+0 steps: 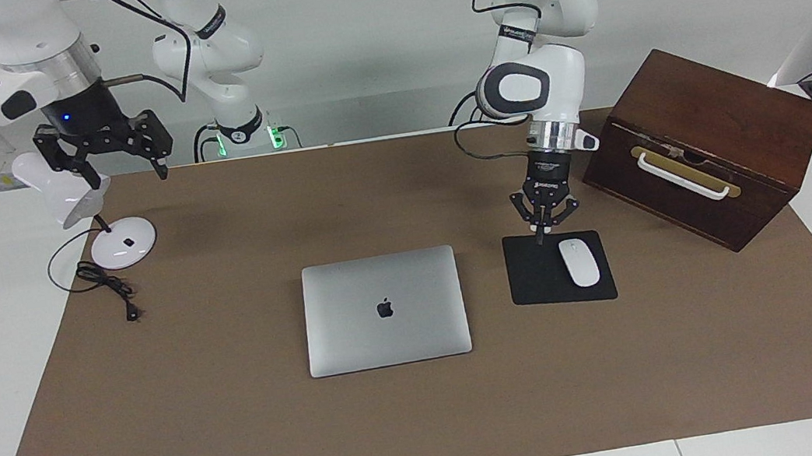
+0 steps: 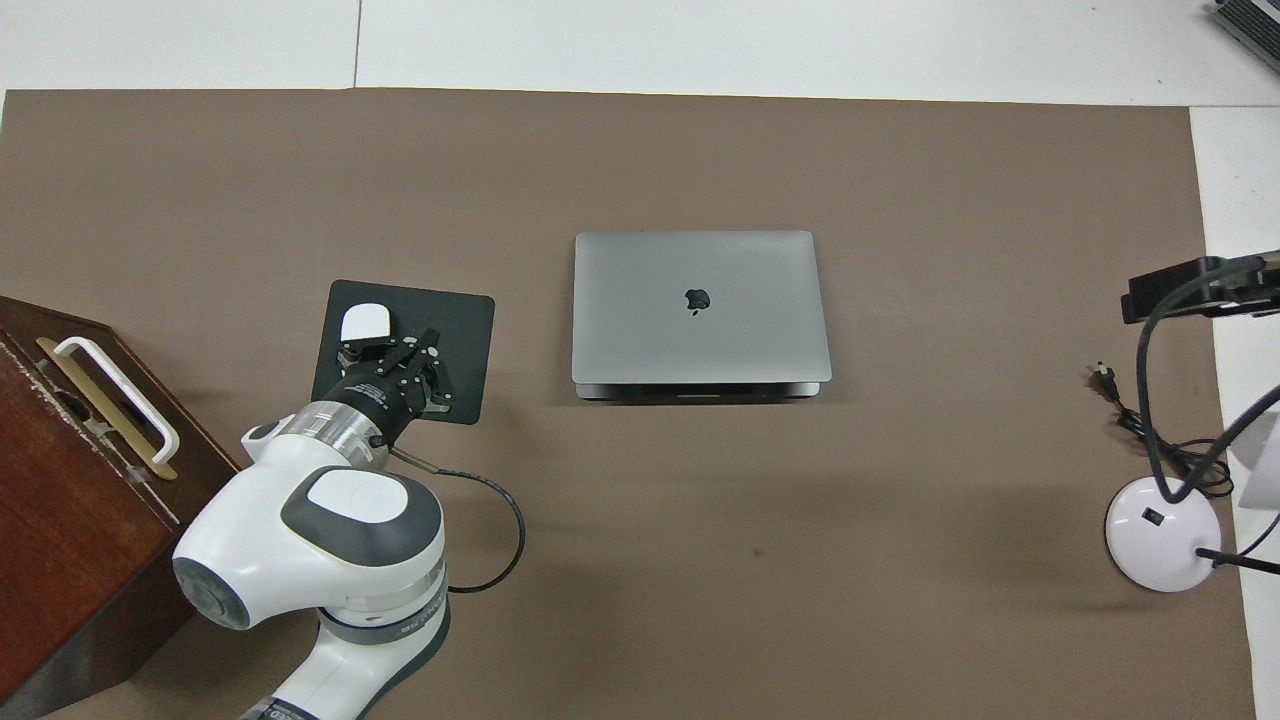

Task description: Close laptop with both arms

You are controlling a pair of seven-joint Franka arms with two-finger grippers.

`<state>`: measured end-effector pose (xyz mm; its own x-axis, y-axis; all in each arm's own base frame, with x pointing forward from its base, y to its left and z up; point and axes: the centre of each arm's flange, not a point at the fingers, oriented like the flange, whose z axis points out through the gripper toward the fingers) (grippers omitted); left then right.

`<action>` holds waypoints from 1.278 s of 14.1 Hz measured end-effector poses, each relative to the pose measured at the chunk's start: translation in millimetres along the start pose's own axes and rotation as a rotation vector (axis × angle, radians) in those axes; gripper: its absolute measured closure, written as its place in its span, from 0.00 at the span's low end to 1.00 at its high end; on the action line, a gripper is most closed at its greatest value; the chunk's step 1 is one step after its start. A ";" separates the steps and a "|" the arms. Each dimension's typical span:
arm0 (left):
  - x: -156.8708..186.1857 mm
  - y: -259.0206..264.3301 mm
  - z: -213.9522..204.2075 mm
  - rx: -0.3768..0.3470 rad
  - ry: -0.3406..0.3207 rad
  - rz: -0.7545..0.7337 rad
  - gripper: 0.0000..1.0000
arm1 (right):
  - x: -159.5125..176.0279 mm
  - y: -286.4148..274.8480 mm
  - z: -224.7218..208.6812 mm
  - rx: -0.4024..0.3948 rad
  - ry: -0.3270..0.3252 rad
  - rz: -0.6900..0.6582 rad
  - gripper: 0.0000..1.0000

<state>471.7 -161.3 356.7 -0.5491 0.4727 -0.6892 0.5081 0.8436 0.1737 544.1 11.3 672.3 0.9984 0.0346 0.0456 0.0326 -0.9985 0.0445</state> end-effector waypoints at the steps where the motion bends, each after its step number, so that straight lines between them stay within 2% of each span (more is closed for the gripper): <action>1: -0.9 10.5 -0.1 -0.003 -0.009 0.016 0.99 | -2.4 0.4 -1.6 0.000 -0.003 0.001 0.00; 9: -16.1 125.6 0.7 -0.034 -0.083 0.205 0.99 | -6.3 6.5 22.5 0.000 -0.061 0.012 0.00; 13: -17.7 191.8 19.4 0.021 -0.078 0.361 0.99 | -7.6 13.6 32.0 0.001 -0.082 0.025 0.00; 18: -19.7 266.7 29.2 0.116 -0.017 0.612 0.99 | -8.5 13.6 32.1 0.001 -0.082 0.025 0.00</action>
<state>637.3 46.9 396.1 -0.1257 0.8567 -0.5002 0.7969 0.3875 0.4635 537.6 -3.9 640.4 0.9993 0.0065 -0.0357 0.0081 -0.9990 0.0436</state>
